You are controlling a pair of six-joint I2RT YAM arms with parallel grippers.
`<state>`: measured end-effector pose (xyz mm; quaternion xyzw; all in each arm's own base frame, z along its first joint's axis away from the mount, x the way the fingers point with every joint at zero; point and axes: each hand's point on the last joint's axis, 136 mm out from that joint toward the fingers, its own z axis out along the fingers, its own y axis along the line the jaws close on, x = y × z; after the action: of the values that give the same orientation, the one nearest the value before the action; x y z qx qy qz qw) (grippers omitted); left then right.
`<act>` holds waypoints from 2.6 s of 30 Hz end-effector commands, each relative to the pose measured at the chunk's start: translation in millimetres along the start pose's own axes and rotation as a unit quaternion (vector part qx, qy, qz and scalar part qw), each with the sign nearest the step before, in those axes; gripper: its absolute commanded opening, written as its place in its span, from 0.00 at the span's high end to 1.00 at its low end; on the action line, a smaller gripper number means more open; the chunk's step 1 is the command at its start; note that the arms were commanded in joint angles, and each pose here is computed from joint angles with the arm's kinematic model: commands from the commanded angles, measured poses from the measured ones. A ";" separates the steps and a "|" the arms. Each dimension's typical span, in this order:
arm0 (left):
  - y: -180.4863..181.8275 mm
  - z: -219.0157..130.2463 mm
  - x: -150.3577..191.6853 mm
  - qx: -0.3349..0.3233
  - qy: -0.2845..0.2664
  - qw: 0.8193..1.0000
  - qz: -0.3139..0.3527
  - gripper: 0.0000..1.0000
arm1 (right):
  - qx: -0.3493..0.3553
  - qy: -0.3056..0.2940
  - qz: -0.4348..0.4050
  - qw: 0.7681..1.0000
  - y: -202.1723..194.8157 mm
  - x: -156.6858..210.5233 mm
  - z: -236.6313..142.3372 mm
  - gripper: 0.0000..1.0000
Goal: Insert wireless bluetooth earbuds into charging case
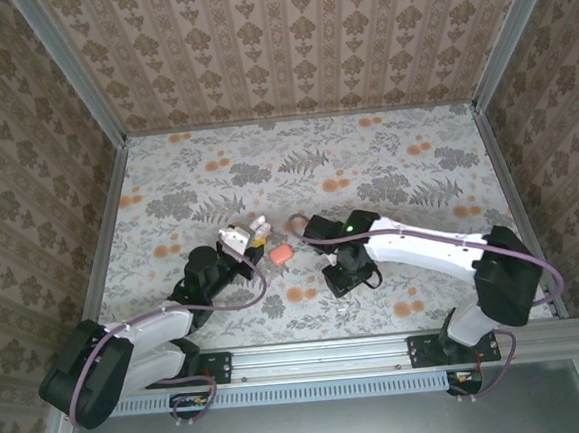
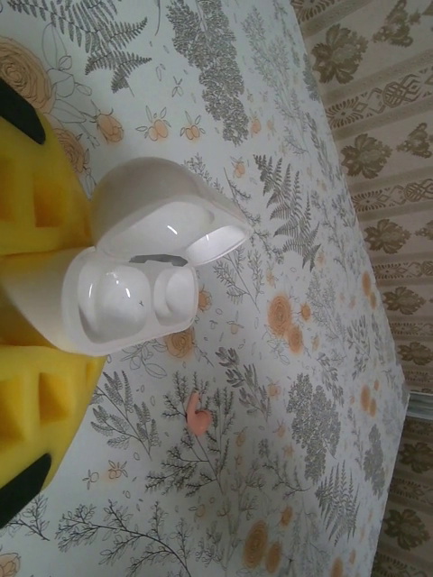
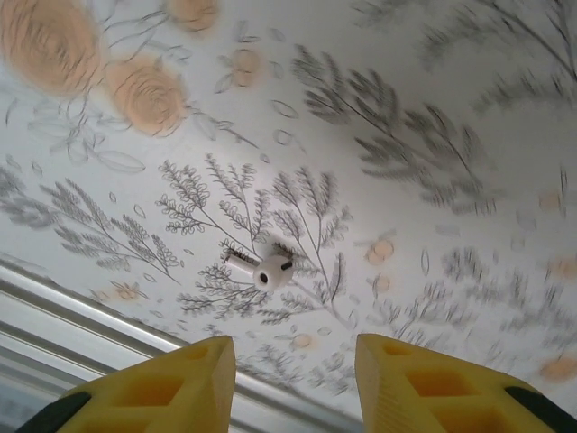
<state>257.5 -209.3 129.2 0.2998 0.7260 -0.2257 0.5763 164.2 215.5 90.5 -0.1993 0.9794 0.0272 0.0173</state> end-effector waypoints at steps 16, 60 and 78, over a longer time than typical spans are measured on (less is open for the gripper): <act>-2.5 3.0 -18.2 0.016 -0.019 1.000 0.017 0.91 | -0.091 0.026 0.396 0.913 10.1 31.7 43.1 0.54; 4.1 -3.5 -14.7 0.006 -0.015 1.000 0.017 0.92 | -0.049 0.172 0.243 0.953 78.8 90.5 63.7 0.60; 4.5 -5.6 -15.5 0.005 -0.013 1.000 0.015 0.91 | -0.039 0.186 0.214 0.958 80.0 98.2 80.1 0.73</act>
<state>259.3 -205.4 141.9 0.3031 0.7187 -0.2271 0.5831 48.3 256.2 9.6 0.0213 0.9844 0.0297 -0.1718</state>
